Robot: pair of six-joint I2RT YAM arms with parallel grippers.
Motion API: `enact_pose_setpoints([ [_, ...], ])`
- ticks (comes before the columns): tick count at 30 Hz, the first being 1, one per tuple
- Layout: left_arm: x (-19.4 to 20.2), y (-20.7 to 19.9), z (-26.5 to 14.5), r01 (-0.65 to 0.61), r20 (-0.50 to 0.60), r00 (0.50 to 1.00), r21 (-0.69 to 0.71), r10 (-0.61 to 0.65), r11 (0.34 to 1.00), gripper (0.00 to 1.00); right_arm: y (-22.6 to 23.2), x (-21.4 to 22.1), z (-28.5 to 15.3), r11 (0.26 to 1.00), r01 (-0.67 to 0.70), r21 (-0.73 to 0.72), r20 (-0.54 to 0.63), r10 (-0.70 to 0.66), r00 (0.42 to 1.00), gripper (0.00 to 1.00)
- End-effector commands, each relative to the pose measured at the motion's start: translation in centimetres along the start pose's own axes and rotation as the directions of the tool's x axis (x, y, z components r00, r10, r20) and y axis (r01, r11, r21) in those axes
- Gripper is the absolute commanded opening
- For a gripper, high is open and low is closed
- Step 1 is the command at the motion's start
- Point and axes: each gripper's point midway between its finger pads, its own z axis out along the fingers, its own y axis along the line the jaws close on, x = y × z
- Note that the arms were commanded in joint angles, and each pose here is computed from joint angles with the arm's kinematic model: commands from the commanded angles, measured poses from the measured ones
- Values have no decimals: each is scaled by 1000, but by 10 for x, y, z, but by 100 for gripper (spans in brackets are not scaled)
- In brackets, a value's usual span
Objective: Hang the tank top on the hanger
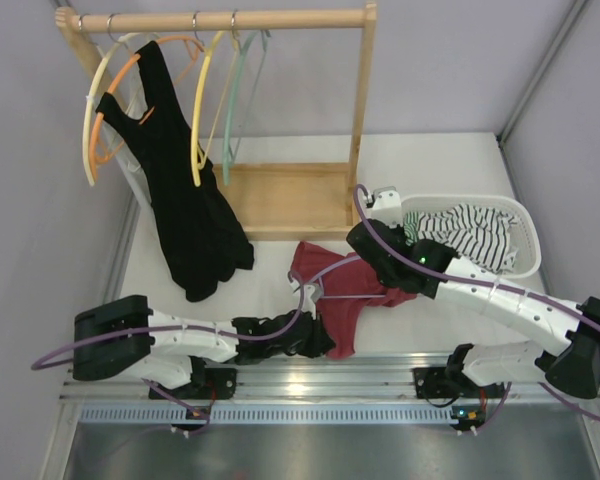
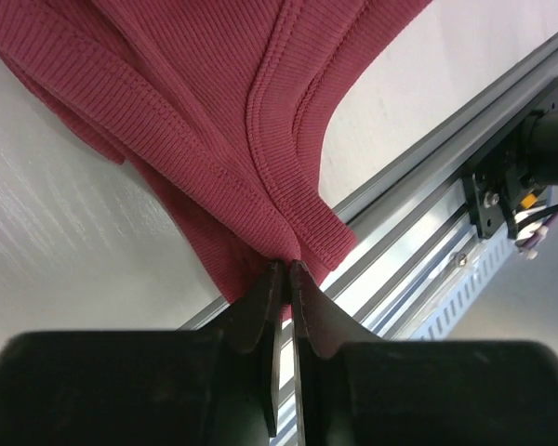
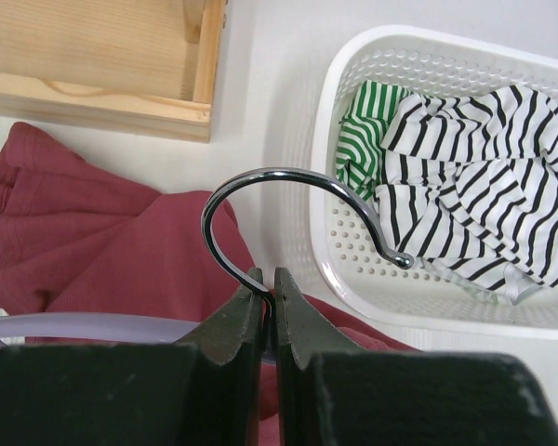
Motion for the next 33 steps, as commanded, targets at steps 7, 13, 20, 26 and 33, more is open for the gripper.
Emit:
enact_pose_setpoints([
  [7,-15,2,-11,81,107,991,36,-84,996,0,-4,-31,-15,998,-62,-4,77,63,995,0],
  [13,-19,23,-22,163,176,970,39,-168,986,0,-9,-37,-20,997,-80,3,91,79,993,0],
  [20,-42,50,-47,284,288,910,94,-299,954,0,-15,-39,-24,996,-92,-2,111,92,990,0],
  [26,-69,72,-60,334,348,873,87,-342,939,0,-19,-38,-28,994,-105,-26,126,108,986,0],
  [33,-88,87,-65,392,382,834,99,-398,915,0,-21,-35,-31,993,-105,-48,139,111,984,0],
])
